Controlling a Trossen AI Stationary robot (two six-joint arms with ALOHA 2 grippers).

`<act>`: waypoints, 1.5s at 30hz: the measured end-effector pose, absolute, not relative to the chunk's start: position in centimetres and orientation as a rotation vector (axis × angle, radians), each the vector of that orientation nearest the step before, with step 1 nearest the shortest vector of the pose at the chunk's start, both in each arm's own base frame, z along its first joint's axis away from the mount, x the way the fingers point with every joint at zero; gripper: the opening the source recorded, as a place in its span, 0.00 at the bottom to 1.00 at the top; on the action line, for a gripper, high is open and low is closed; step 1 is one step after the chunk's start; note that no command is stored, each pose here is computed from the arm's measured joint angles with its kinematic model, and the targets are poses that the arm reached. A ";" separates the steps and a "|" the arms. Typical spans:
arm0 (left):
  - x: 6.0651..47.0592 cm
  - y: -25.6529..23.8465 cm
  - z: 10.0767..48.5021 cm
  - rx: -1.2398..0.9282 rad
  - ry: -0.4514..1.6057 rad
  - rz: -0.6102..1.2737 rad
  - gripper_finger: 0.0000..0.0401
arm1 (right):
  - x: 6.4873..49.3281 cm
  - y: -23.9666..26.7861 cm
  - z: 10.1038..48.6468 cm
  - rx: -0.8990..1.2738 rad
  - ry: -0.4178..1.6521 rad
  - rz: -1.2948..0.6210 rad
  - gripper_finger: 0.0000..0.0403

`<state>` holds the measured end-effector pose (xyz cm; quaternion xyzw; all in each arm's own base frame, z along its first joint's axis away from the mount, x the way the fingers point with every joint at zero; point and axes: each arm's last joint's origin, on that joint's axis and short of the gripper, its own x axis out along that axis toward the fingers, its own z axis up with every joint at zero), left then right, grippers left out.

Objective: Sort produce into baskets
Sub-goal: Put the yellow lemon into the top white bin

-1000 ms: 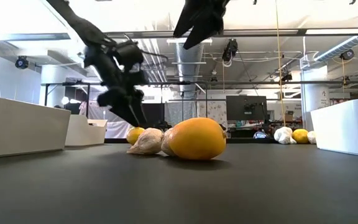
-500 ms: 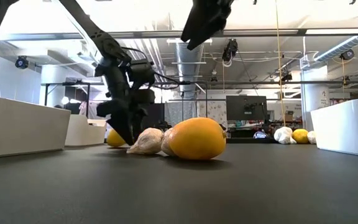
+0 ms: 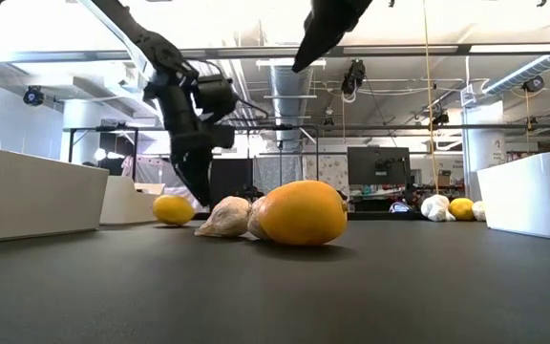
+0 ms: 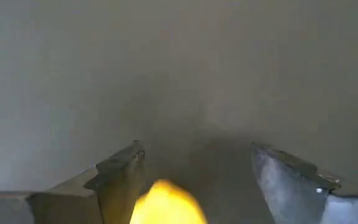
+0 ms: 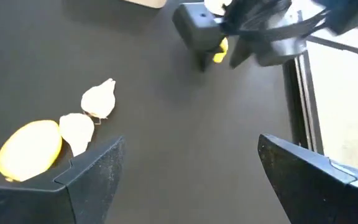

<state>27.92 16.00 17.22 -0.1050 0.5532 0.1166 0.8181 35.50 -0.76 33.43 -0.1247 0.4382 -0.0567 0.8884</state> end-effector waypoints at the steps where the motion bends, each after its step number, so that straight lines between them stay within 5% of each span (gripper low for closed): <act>1: 27.9 16.1 17.7 -0.240 1.179 0.288 0.70 | 35.5 -1.0 33.4 -0.267 0.913 -0.102 0.89; 13: 26.6 15.3 18.4 -0.304 1.285 0.290 0.75 | 35.9 -2.6 32.6 -0.252 0.936 0.017 0.89; 25: 25.1 14.7 15.4 -0.072 1.323 0.142 0.75 | 35.9 -1.8 32.6 -0.148 0.937 -0.024 0.89; 30: 24.4 14.3 14.2 -0.085 1.333 0.145 0.68 | 35.9 -1.7 32.6 -0.097 0.935 -0.051 0.86; 35: 24.4 14.3 14.1 -0.119 1.329 0.168 0.50 | 35.9 -1.7 32.6 -0.076 0.934 -0.065 0.80; 40: 24.3 14.1 18.4 -0.215 1.269 0.230 0.47 | 35.9 -1.7 32.6 -0.083 0.934 -0.061 0.75; 45: 21.4 14.3 24.6 -0.170 1.215 0.503 0.47 | 36.1 -1.7 32.6 -0.099 0.919 -0.054 0.72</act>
